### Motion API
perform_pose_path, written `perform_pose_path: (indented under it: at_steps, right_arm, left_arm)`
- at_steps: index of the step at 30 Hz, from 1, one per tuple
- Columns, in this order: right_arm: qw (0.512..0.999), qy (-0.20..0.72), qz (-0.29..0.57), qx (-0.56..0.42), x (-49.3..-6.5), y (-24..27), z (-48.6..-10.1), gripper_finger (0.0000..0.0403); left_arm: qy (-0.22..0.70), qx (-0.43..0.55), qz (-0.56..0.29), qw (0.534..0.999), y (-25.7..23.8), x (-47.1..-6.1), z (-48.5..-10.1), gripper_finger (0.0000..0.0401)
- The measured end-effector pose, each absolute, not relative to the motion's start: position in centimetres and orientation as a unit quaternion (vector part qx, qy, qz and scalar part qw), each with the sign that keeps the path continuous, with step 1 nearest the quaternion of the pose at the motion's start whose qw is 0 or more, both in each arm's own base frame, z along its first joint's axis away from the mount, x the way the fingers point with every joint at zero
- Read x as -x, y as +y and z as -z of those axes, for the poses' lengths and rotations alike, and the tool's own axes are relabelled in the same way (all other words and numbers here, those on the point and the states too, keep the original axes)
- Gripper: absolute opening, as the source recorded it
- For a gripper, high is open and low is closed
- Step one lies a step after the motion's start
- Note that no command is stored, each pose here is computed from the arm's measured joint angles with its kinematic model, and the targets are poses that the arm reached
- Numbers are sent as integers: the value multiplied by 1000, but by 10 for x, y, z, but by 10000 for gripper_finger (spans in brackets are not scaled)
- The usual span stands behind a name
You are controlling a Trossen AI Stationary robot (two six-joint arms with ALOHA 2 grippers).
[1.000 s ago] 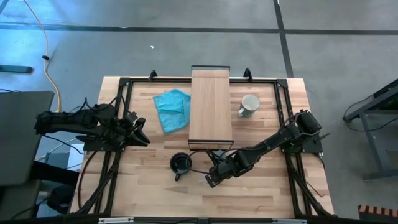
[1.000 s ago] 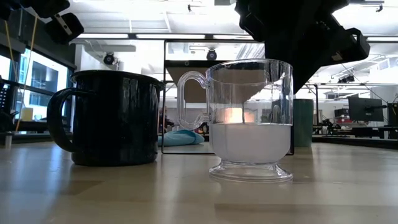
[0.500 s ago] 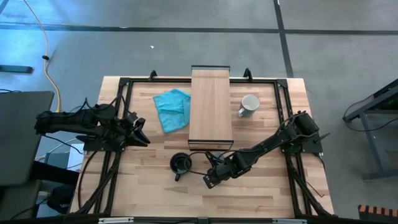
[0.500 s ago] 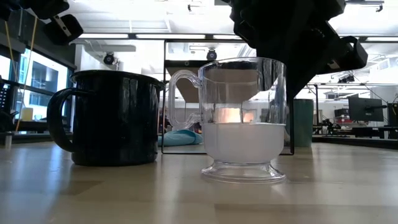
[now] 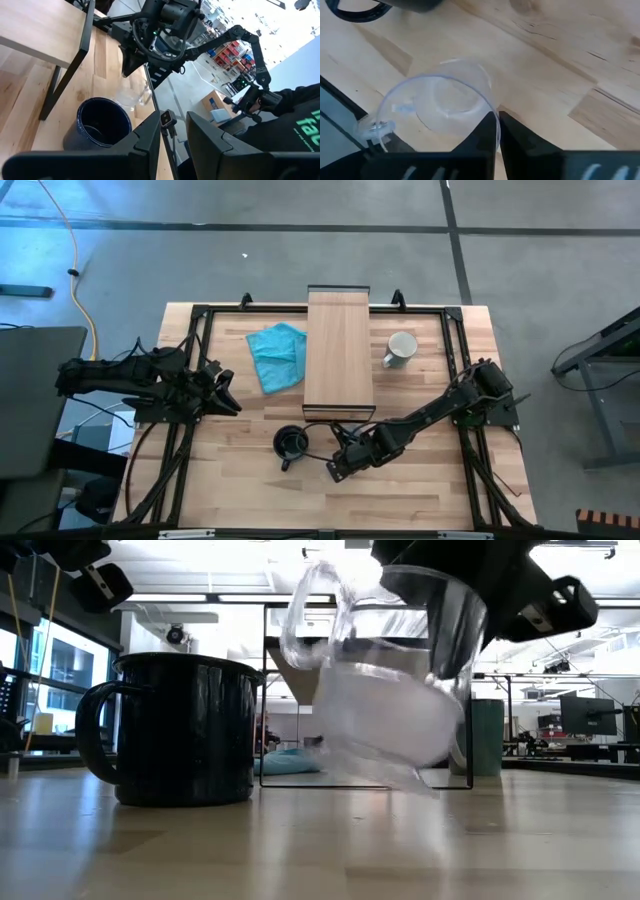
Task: Stack small to large cups/mugs on shelf
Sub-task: Put the transparent mug on the shelf
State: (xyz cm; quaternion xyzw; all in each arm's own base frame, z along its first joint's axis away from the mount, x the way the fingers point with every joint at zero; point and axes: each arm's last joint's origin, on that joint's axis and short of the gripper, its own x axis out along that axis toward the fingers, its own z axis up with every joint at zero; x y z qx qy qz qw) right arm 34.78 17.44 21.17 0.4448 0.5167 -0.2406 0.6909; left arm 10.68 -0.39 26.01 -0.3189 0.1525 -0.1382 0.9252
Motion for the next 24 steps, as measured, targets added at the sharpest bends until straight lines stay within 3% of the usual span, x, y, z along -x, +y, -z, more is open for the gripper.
perform_pose_path:
  at_steps: [24]
  right_arm:
    - [660,502,263,-493,-342,197,-238,0]
  left_arm:
    - [153,311,139,928,-4,-107,-260,83]
